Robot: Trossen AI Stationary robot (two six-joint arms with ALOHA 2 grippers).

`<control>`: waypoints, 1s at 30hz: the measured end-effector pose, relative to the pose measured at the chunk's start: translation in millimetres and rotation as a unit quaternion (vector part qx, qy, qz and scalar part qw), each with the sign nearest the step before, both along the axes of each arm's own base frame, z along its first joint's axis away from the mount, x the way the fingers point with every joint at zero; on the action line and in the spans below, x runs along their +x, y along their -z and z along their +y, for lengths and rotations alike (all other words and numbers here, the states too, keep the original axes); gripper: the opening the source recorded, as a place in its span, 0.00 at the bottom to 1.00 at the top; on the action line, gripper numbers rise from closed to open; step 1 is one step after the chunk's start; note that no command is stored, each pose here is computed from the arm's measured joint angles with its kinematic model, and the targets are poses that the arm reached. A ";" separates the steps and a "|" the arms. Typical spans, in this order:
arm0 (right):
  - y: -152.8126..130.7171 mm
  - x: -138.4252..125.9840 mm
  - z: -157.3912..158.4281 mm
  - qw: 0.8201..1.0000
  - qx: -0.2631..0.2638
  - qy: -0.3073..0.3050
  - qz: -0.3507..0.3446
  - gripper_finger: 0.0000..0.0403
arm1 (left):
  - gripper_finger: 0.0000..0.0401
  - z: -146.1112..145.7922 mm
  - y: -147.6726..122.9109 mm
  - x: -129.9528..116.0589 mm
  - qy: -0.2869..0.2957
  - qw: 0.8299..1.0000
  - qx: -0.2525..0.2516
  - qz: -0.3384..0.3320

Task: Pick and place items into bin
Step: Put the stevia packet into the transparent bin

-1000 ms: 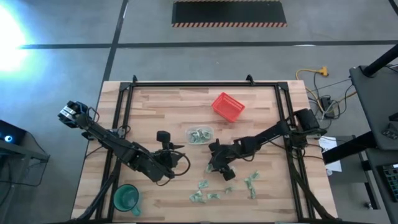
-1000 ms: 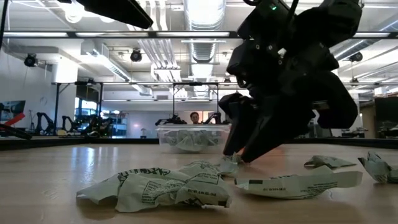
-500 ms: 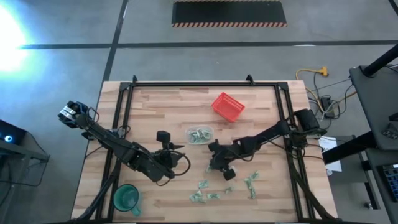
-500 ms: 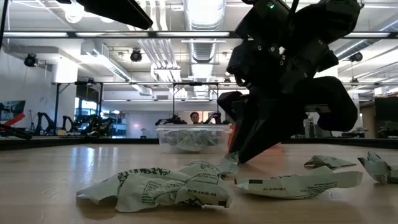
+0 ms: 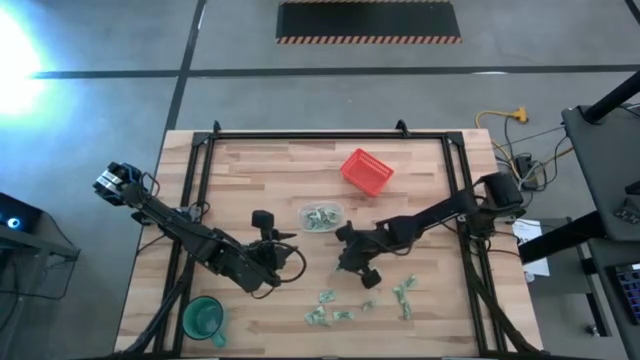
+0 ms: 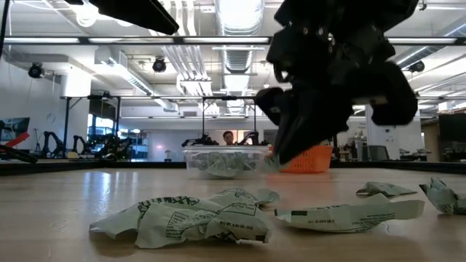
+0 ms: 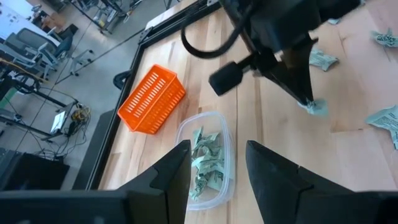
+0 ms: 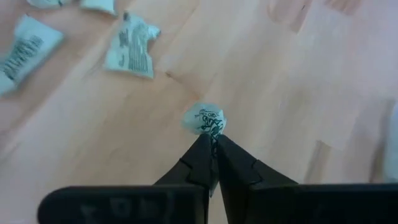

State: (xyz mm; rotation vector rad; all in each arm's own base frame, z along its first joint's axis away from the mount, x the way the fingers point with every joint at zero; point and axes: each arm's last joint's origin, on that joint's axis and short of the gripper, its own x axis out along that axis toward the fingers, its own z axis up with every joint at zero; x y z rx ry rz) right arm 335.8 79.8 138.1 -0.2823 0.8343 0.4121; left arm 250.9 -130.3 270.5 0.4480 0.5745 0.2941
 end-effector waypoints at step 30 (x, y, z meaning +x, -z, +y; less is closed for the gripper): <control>-16.2 14.0 -87.7 0.967 -0.112 0.216 -0.076 0.03 | 0.34 0.3 0.9 -0.5 0.000 1.000 0.002 0.004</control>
